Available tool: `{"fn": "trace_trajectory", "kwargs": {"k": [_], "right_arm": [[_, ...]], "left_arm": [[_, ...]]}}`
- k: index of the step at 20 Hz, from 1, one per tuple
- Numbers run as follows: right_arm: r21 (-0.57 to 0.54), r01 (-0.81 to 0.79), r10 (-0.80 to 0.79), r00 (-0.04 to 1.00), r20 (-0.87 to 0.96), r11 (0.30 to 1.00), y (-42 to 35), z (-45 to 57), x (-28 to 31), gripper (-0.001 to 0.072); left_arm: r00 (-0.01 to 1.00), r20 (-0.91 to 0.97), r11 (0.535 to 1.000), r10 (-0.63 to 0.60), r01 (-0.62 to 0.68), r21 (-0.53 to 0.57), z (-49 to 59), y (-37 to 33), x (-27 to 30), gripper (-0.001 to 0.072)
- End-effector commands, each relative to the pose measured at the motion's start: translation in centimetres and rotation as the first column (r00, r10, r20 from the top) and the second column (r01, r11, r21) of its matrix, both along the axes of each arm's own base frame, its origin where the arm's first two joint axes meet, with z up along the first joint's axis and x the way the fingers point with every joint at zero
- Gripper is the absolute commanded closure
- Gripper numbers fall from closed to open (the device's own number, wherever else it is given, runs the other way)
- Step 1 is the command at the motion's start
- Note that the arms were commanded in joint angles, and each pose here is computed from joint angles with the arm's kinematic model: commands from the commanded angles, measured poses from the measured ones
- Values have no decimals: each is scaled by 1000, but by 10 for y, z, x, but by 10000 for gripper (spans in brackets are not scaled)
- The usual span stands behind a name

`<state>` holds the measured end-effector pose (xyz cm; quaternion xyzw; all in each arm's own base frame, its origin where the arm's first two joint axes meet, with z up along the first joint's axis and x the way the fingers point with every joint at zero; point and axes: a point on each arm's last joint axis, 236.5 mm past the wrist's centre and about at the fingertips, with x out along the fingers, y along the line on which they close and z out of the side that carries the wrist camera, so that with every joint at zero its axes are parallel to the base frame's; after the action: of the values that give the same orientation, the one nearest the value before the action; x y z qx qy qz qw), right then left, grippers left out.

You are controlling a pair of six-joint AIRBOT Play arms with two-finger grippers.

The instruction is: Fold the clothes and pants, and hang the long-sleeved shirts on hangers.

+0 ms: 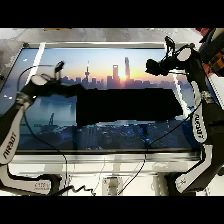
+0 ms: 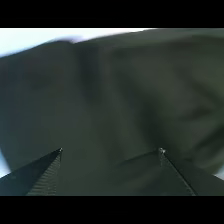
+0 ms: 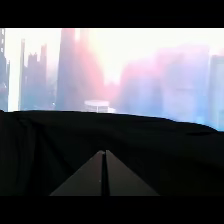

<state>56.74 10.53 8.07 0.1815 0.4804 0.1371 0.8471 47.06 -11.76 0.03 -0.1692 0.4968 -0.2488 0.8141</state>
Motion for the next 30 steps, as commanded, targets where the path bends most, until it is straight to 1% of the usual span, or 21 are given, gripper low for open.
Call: {"fn": "trace_trajectory", "kwargs": {"k": [1,4,8,9,10,11,12,13,14,16,18,20,23,26,30], "right_arm": [[-3,-7,7,1000,-6,1000,2,-1,-2,687],[-4,-27,27,1000,-5,1000,13,-1,-4,687],[-4,-76,76,997,-6,997,41,-1,-11,687],[-5,-89,89,996,-6,996,48,-1,-13,687],[-5,-100,100,995,-5,995,54,-1,-14,687],[-6,-110,110,994,-5,994,59,-1,-16,687],[-6,-117,117,993,-6,993,63,-1,-17,687],[-5,-123,123,992,-7,992,66,-1,-18,687],[-6,-128,128,992,-10,992,68,-1,-20,687],[-7,-134,134,991,-21,991,68,-3,-22,687],[-30,-151,150,988,-31,988,65,-6,-25,687],[-66,-187,185,982,-33,980,63,-9,-29,687],[-71,-191,189,981,-34,979,62,-10,-29,687],[-66,-194,192,981,-39,979,64,-12,-29,688],[-46,-238,233,968,-90,970,88,-35,-38,688]], "left_arm": [[984,-153,996,93,-89,32,-53,68,-37,13],[969,-206,990,139,-138,17,-86,61,-54,14],[960,-251,987,126,-147,-68,-109,20,-51,15],[957,-258,983,130,-158,-90,-112,9,-48,47],[956,-259,980,136,-168,-105,-114,0,-45,114],[958,-253,979,137,-170,-112,-114,-9,-43,159],[960,-247,979,134,-167,-118,-113,-16,-41,317],[963,-241,981,120,-152,-119,-110,-22,-41,571],[966,-233,982,111,-143,-123,-106,-25,-40,694],[976,-205,983,72,-104,-150,-83,-28,-35,697],[987,-162,988,22,-46,-147,-44,-23,-32,698],[990,-142,997,21,-32,-73,1,-6,-31,698],[996,-82,997,36,-30,75,79,20,-41,698],[998,37,981,56,-62,185,152,36,-51,698],[994,110,947,12,-47,319,190,39,-67,698]]}}
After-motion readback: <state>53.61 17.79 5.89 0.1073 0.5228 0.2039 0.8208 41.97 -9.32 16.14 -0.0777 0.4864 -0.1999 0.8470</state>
